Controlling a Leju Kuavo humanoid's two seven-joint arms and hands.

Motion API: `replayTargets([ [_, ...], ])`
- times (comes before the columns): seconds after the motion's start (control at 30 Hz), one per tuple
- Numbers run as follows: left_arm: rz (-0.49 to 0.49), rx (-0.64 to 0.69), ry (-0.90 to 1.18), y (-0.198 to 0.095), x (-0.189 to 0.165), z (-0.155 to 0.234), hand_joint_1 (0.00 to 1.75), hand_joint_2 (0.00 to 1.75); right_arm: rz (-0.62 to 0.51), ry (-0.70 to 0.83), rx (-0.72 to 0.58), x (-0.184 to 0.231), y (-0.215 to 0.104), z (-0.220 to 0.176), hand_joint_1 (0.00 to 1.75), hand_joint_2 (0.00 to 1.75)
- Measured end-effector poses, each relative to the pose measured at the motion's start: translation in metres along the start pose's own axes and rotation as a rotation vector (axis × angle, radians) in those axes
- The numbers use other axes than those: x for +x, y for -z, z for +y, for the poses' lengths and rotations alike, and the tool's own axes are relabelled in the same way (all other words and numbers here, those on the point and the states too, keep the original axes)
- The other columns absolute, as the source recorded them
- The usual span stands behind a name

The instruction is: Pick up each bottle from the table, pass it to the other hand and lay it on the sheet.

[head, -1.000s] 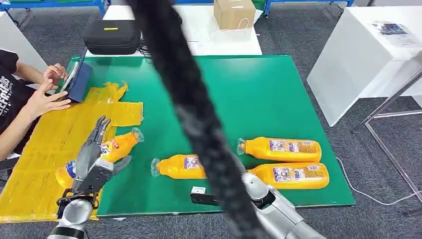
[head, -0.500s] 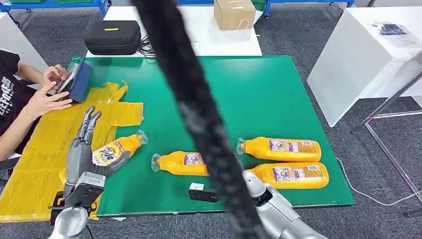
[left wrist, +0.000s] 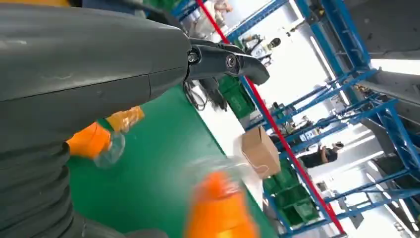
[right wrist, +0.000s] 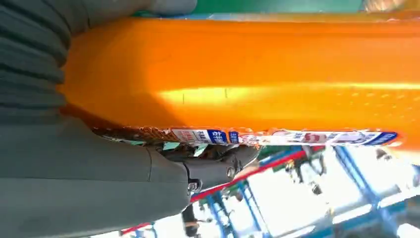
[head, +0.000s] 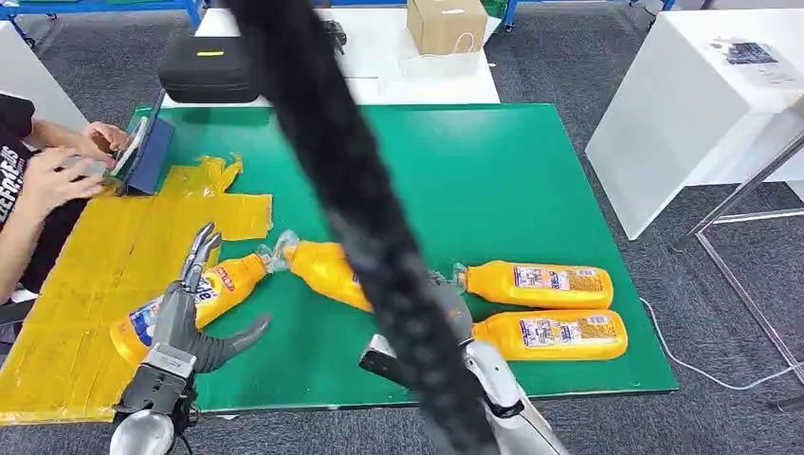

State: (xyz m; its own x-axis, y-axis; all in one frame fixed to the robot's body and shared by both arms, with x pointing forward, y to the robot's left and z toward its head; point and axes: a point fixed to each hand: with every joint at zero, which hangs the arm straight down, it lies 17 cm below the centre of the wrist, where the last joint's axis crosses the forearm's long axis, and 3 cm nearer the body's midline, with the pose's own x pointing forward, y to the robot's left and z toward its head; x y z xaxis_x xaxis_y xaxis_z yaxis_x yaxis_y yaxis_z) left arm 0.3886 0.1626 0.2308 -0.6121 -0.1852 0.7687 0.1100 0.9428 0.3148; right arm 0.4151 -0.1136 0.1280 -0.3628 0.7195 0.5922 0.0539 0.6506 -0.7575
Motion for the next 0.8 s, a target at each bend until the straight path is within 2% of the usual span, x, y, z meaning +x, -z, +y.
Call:
replayTargets([
  [0.13, 0.005, -0.043, -0.099, 0.000, 0.005, -0.014, 0.00, 1.75, -0.012, 0.168, -0.163, 0.008, 0.002, -0.037, 1.75, 1.75],
  [0.33, 0.006, -0.106, -0.223, 0.004, 0.012, -0.039, 0.00, 1.75, -0.011, 0.391, -0.294, 0.009, 0.001, -0.064, 1.75, 1.75],
  [0.43, 0.009, -0.130, -0.274, 0.007, 0.014, -0.049, 0.00, 1.75, -0.005, 0.487, -0.301, 0.010, 0.001, -0.064, 1.75, 1.75],
  [0.8, 0.013, -0.169, -0.338, 0.010, 0.016, -0.062, 0.00, 1.75, -0.010, 0.575, -0.275, 0.017, 0.002, -0.056, 1.75, 1.75],
])
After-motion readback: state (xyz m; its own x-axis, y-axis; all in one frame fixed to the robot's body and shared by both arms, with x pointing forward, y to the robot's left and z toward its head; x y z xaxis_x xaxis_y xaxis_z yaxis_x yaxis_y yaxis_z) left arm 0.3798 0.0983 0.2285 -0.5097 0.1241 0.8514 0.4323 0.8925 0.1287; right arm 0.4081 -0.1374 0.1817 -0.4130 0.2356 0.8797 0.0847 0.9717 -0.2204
